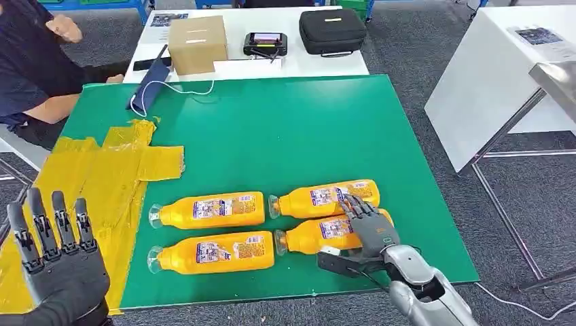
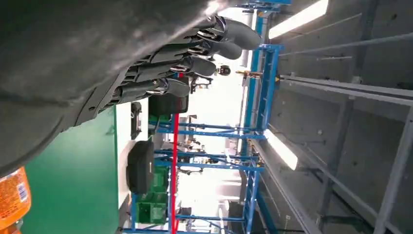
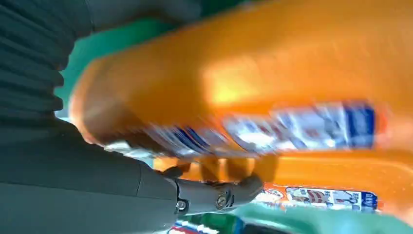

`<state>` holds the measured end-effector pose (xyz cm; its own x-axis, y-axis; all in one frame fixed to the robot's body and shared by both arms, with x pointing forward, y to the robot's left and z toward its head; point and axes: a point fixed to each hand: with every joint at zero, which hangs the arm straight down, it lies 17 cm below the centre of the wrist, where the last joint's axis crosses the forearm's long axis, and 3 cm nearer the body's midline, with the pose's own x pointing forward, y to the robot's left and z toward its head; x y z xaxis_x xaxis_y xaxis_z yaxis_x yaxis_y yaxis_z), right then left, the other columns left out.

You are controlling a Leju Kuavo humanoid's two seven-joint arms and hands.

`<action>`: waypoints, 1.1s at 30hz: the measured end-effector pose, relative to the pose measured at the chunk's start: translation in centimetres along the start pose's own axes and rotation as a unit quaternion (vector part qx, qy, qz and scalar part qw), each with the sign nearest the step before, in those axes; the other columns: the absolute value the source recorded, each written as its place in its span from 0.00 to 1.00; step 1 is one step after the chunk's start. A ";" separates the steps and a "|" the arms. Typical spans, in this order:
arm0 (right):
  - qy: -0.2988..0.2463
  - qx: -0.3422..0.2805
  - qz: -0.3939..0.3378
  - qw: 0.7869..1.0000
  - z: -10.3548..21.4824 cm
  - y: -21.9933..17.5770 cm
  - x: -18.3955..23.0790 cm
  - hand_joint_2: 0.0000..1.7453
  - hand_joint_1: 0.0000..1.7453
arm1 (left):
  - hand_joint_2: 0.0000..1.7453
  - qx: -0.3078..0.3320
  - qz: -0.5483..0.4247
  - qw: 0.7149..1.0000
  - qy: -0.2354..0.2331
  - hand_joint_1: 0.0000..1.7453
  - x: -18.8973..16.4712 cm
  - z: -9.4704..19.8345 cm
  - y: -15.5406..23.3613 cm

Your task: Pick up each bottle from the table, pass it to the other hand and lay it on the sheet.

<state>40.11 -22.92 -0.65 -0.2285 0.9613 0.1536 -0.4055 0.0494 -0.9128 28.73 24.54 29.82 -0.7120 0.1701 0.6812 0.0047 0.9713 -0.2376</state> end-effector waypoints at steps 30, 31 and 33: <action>0.012 0.018 0.018 1.000 2.3 3.8 -2.5 1.00 1.00 | 0.00 0.026 -0.003 1.000 0.007 0.00 -1.0 -0.8 1.2; 0.012 0.018 0.018 1.000 2.3 3.8 -2.5 1.00 1.00 | 0.00 0.026 -0.003 1.000 0.007 0.00 -1.0 -0.8 1.2; 0.012 0.018 0.018 1.000 2.3 3.8 -2.5 1.00 1.00 | 0.00 0.026 -0.003 1.000 0.007 0.00 -1.0 -0.8 1.2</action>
<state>37.14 -25.78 -3.64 -0.2234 0.9683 0.1115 -0.4297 0.0049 -0.9030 29.98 25.64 29.37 -0.7015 0.1665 0.6930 -0.0371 0.9625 -0.2688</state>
